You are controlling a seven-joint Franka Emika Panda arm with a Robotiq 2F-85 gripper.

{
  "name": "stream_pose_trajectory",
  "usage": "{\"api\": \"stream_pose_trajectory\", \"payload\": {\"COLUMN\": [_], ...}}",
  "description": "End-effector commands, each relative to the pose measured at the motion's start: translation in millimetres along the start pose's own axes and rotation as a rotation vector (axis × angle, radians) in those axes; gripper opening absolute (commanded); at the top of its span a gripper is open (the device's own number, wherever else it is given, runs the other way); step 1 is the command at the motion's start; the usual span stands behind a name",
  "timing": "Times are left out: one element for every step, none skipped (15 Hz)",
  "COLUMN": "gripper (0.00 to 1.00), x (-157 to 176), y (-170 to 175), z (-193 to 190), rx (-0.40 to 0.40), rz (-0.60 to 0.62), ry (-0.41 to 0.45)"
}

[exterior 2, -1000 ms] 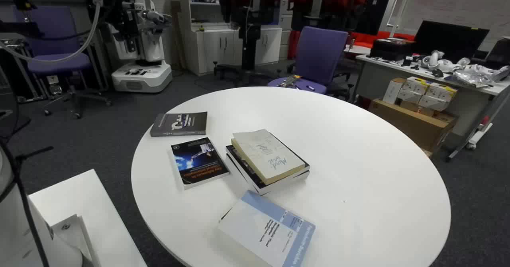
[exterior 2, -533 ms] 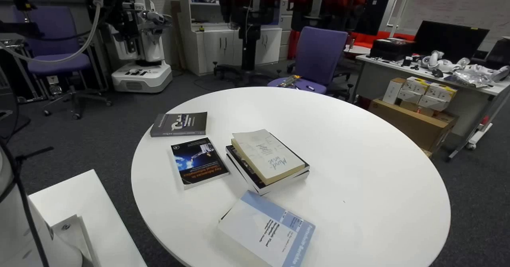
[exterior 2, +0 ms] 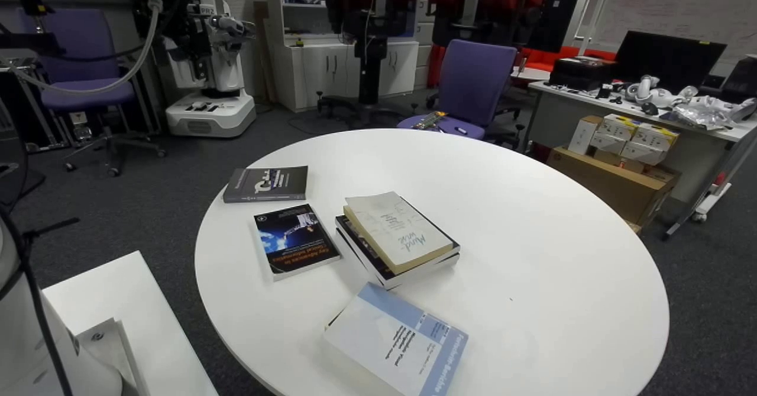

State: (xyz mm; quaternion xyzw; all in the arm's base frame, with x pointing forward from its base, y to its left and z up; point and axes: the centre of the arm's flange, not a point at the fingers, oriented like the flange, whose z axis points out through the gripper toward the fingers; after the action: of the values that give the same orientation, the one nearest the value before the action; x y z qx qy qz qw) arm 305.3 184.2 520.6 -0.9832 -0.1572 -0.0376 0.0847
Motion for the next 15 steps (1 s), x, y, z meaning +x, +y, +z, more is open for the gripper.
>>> {"api": "stream_pose_trajectory", "payload": {"gripper": [1.0,1.0,1.0,1.0,1.0,1.0,1.0,1.0,1.0,1.0,1.0,1.0,1.0,1.0,1.0], "x": [32.1,43.6,54.8,64.8,76.5,84.2,90.1,97.0,103.7,113.3,121.8,130.2,138.8,112.4,120.7], "y": [73.4,96.3,117.8,140.5,162.1,178.0,187.2,188.7,188.8,179.9,172.8,163.5,154.5,160.1,151.9], "z": [8.9,13.3,20.4,30.4,40.5,50.8,58.8,67.0,74.5,82.2,88.2,95.7,99.3,100.1,105.0], "rx": [0.018,0.02,0.014,0.015,0.03,0.051,0.072,0.089,0.112,0.137,0.164,0.183,0.168,0.163,0.163], "rz": [-0.142,-0.188,-0.241,-0.298,-0.343,-0.387,-0.432,-0.482,-0.531,-0.581,-0.631,-0.678,-0.674,-0.629,-0.646], "ry": [-0.013,-0.015,-0.031,-0.049,-0.067,-0.078,-0.086,-0.087,-0.091,-0.086,-0.084,-0.083,-0.089,-0.097,-0.106]}}
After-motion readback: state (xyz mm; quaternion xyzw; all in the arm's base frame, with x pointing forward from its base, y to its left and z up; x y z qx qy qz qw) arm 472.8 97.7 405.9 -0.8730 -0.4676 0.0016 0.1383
